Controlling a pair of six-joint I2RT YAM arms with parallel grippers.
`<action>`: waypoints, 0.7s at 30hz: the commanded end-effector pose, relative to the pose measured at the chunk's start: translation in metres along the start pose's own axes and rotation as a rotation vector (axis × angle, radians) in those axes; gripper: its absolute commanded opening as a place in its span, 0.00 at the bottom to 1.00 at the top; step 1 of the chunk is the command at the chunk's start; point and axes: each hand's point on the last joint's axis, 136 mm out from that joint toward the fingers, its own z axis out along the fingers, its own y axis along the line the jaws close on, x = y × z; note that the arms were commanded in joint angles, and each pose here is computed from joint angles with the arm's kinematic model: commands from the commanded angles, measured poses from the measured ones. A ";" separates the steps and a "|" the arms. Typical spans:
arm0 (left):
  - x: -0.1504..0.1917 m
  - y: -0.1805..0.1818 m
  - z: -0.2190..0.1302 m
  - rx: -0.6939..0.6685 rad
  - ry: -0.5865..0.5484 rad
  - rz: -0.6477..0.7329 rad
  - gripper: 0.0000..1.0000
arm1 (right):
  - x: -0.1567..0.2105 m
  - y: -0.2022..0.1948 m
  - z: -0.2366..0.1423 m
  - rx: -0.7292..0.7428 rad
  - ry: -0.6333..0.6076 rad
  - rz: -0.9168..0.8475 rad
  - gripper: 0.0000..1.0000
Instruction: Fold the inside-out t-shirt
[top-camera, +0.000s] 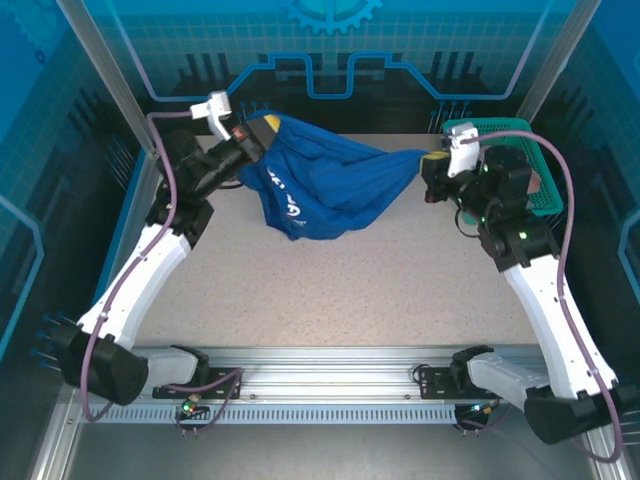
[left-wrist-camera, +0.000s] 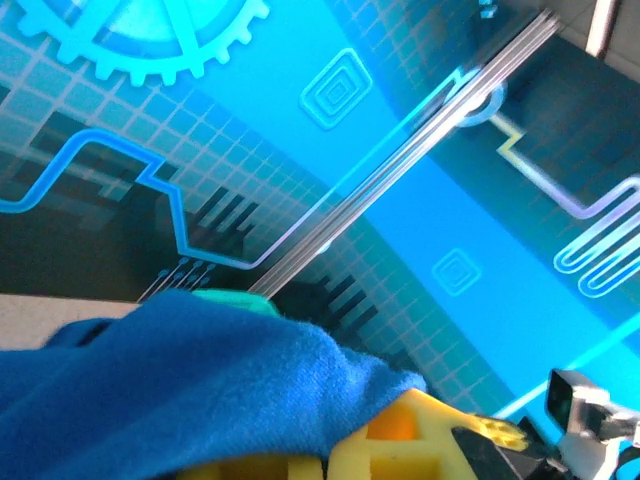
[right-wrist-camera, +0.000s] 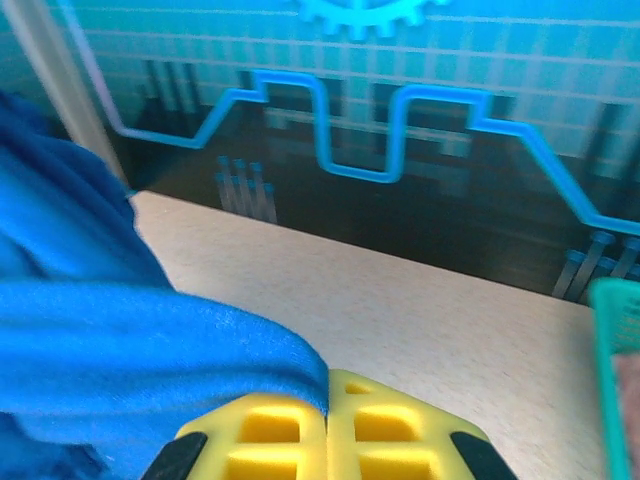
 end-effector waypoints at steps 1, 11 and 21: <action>0.033 -0.032 0.032 0.014 0.128 0.114 0.00 | -0.024 0.055 0.003 -0.339 -0.065 -0.049 0.00; -0.010 0.004 0.005 -0.073 -0.006 0.056 0.07 | -0.063 0.013 -0.006 -0.177 -0.165 0.067 0.00; 0.113 0.104 0.032 -0.270 0.318 -0.061 0.19 | -0.073 0.061 0.002 -0.389 -0.184 0.036 0.00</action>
